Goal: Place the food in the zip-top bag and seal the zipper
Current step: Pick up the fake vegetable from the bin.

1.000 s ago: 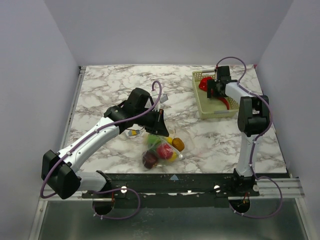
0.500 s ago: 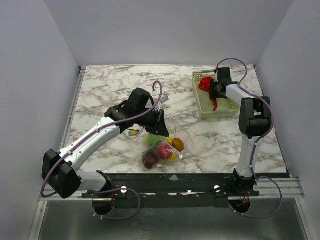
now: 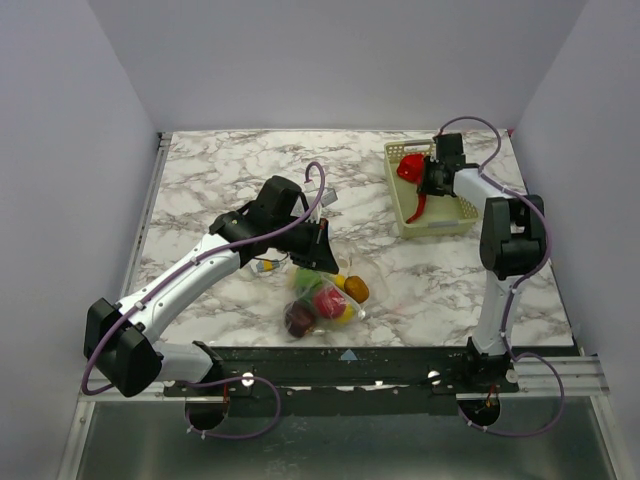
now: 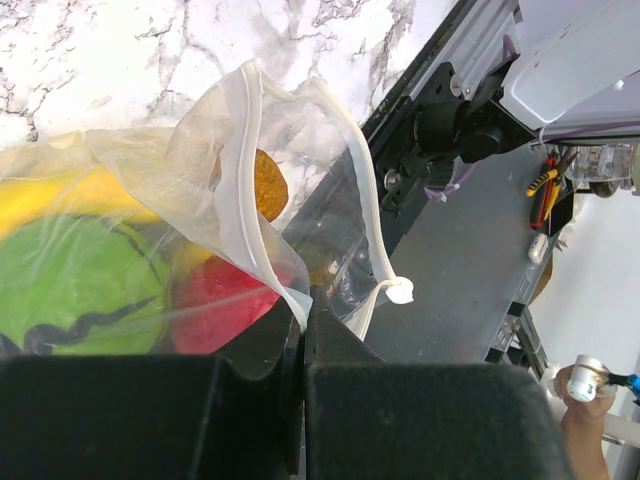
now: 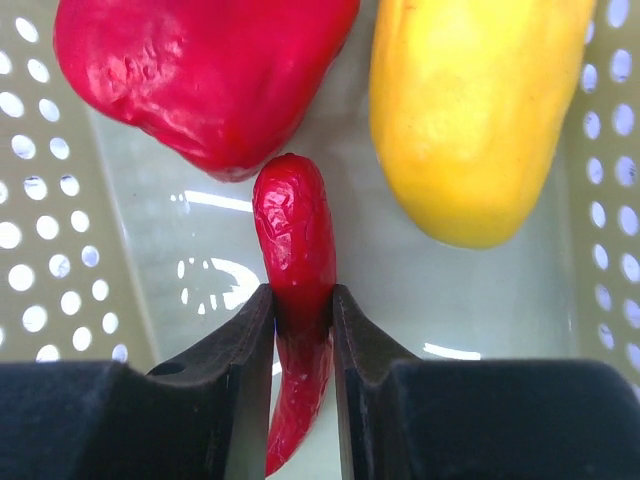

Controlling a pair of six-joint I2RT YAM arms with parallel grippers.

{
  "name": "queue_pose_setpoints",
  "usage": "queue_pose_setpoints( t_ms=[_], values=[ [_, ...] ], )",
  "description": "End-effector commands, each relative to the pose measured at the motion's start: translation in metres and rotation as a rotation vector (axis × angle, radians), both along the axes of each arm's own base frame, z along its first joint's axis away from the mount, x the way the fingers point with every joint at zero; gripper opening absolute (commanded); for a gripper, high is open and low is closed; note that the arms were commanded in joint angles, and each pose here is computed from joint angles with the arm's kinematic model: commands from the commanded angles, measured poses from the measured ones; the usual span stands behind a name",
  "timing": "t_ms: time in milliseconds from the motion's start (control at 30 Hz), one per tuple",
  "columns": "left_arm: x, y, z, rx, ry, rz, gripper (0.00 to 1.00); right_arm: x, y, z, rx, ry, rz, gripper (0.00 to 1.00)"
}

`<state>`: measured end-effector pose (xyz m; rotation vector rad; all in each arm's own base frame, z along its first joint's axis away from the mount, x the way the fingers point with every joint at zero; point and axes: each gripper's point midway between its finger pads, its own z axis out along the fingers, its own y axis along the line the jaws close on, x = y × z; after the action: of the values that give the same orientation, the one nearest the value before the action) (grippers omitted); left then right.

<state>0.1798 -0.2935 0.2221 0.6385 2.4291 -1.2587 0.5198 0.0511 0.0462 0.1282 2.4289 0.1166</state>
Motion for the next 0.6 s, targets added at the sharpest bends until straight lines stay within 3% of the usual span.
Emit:
queue_pose_setpoints(
  t_ms=[0, 333, 567],
  values=[
    [-0.001, -0.006, 0.011, -0.042, -0.018, -0.025, 0.00, 0.005, -0.006, 0.050, -0.003, -0.121, -0.060, 0.12],
    [0.000, -0.006, 0.010, -0.040, -0.018, -0.023, 0.00, -0.008, -0.025, 0.141, -0.030, -0.314, -0.160, 0.00],
    [0.000, -0.006, 0.010, -0.040, -0.018, -0.023, 0.00, -0.045, -0.002, 0.188, 0.112, -0.424, -0.084, 0.00]
  ],
)
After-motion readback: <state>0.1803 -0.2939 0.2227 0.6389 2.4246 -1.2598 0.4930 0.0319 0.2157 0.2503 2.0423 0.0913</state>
